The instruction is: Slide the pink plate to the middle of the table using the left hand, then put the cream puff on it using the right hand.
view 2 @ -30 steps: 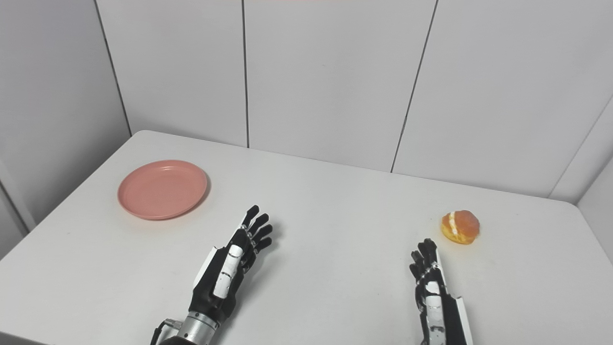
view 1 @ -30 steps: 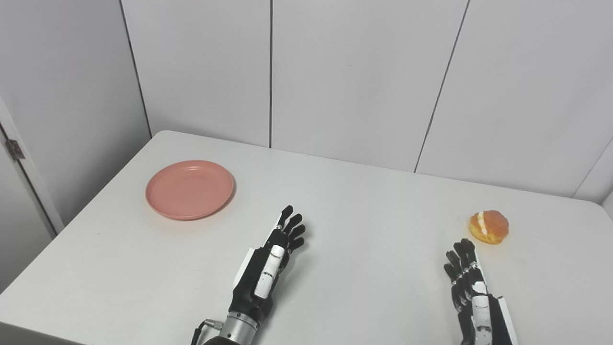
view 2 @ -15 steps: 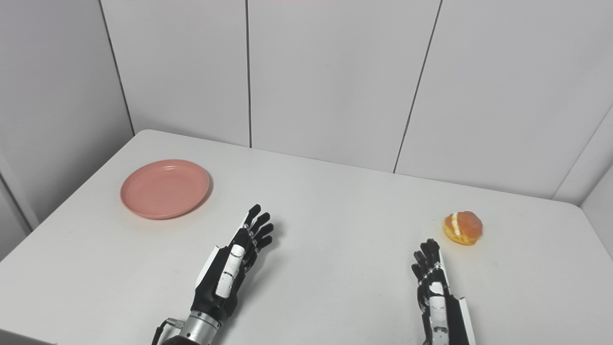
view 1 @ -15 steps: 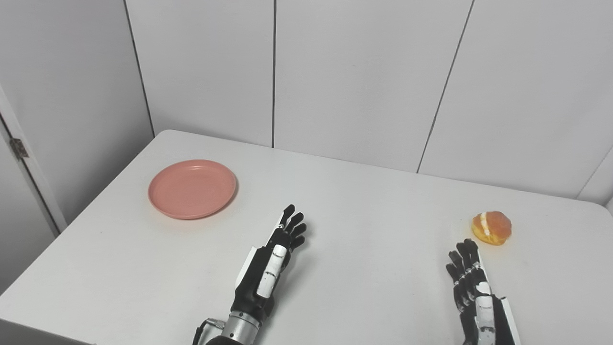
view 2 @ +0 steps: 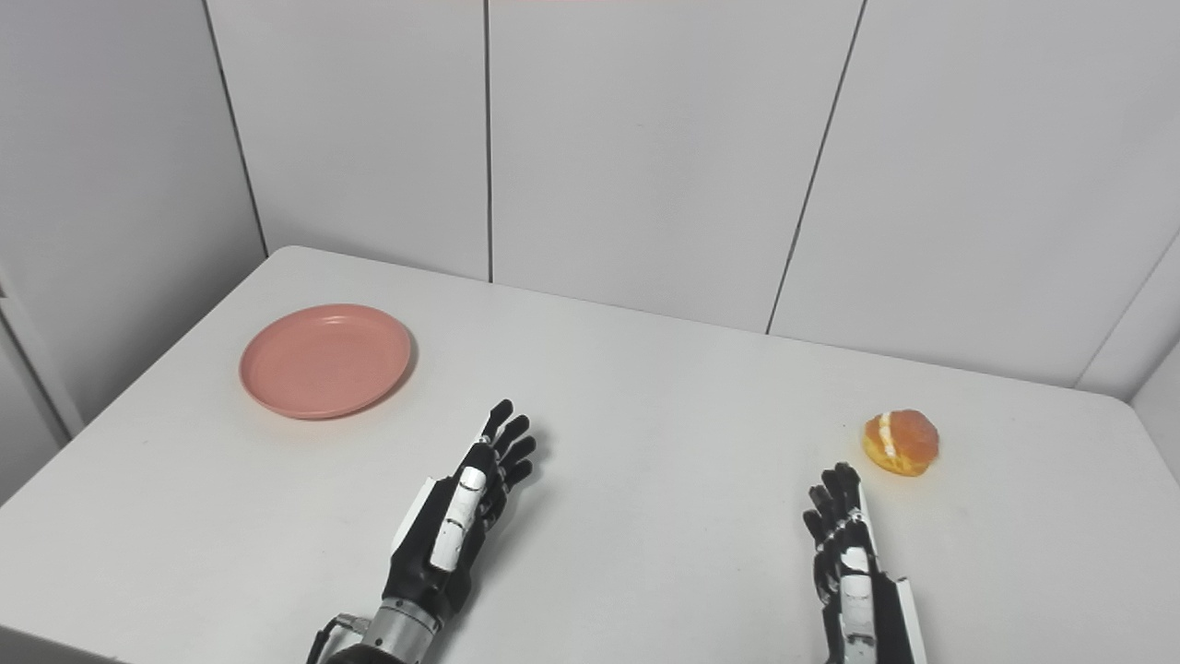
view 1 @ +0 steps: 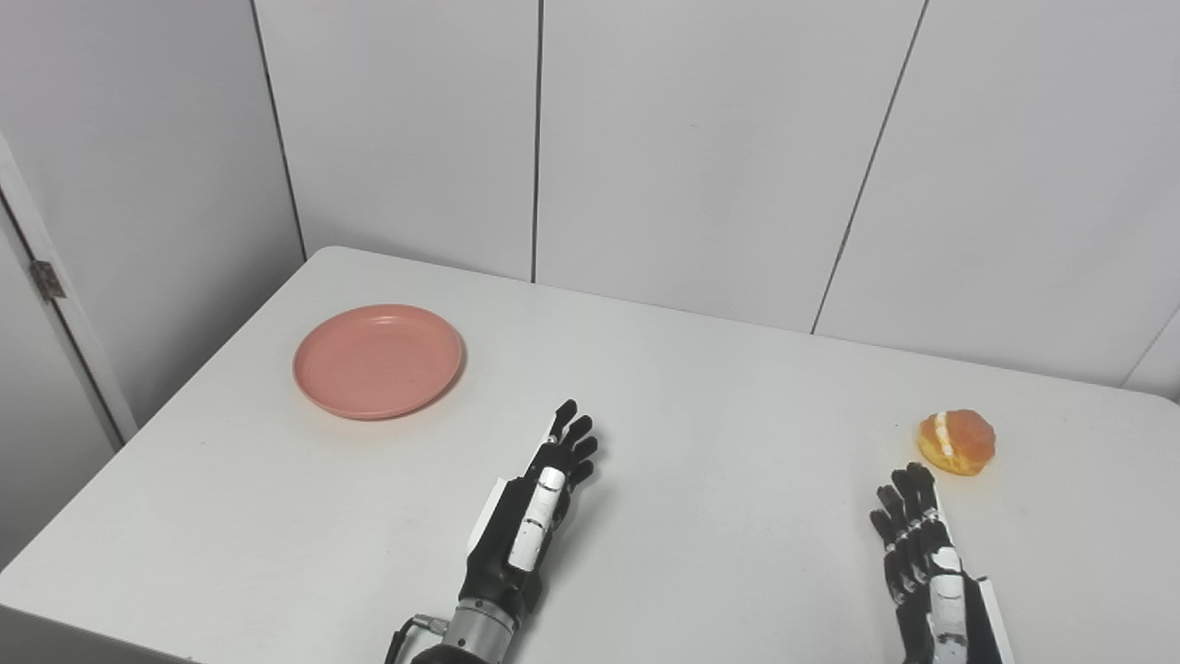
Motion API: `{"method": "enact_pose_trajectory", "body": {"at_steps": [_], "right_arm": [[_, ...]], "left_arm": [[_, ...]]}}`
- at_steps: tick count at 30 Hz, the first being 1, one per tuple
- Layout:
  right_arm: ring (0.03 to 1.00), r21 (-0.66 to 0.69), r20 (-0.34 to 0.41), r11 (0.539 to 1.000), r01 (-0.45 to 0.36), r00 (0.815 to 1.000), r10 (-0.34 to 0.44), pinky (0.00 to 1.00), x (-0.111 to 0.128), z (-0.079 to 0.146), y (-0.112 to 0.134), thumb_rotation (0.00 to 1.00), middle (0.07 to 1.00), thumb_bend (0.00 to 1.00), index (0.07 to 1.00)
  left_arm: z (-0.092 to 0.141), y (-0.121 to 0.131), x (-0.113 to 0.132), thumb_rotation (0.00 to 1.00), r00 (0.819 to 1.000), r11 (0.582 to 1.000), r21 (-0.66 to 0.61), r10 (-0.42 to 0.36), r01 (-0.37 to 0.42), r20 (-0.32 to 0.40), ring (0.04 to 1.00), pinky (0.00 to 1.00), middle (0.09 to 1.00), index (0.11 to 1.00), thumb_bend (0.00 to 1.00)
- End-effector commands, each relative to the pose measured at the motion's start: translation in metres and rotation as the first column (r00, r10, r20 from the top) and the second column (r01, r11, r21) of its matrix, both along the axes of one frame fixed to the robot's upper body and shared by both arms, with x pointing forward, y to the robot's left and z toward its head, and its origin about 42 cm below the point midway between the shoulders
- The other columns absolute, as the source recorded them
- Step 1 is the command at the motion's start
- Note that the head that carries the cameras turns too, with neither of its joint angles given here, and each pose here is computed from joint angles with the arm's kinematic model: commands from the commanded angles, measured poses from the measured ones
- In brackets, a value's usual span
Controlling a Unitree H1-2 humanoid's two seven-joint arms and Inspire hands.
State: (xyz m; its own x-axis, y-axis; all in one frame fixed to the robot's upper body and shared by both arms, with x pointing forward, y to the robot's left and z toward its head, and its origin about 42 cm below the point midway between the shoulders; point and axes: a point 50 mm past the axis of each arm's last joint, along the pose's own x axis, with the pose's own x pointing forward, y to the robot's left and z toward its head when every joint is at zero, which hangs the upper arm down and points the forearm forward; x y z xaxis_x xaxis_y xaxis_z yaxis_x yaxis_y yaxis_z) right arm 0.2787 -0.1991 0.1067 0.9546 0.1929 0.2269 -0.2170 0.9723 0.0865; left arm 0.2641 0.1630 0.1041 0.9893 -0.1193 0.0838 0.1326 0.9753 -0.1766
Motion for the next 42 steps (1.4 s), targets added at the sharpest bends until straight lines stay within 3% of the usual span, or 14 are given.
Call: {"method": "enact_pose_trajectory", "body": {"at_steps": [1, 11, 26, 33, 42], "right_arm": [[0.998, -0.038, -0.12, 0.999, 0.015, 0.993, -0.019, 1.0, -0.001, -0.031, -0.015, 1.0, 1.0, 0.54, 1.0], [0.989, -0.037, -0.115, 0.999, 0.031, 0.993, -0.035, 1.0, -0.001, -0.027, -0.013, 1.0, 1.0, 0.54, 1.0], [0.981, -0.051, -0.117, 0.998, 0.032, 0.992, -0.038, 1.0, 0.0, -0.024, -0.016, 1.0, 0.999, 0.56, 1.0], [0.982, -0.049, -0.117, 0.998, 0.029, 0.993, -0.035, 1.0, 0.001, -0.025, -0.019, 1.0, 1.0, 0.56, 1.0], [0.984, -0.044, -0.122, 0.999, 0.028, 0.992, -0.033, 1.0, 0.003, -0.026, -0.021, 1.0, 1.0, 0.56, 1.0]], "left_arm": [[0.001, -0.004, -0.007, 0.96, 1.0, 1.0, -0.024, 0.001, -0.002, -0.029, 0.955, 0.96, 0.976, 0.975, 0.58], [0.047, 0.007, 0.008, 0.99, 0.999, 1.0, 0.012, -0.024, 0.024, 0.047, 0.961, 0.96, 0.977, 0.966, 0.61], [0.114, 0.042, 0.031, 0.99, 0.976, 0.998, 0.015, 0.057, -0.062, 0.208, 0.982, 1.0, 0.995, 0.99, 0.57], [0.126, 0.07, 0.039, 0.99, 0.956, 0.985, 0.031, 0.155, -0.168, 0.251, 0.948, 0.98, 0.97, 0.976, 0.6], [0.131, 0.107, 0.055, 0.98, 0.927, 0.968, 0.05, 0.219, -0.245, 0.304, 0.955, 0.97, 0.974, 0.98, 0.64]]}}
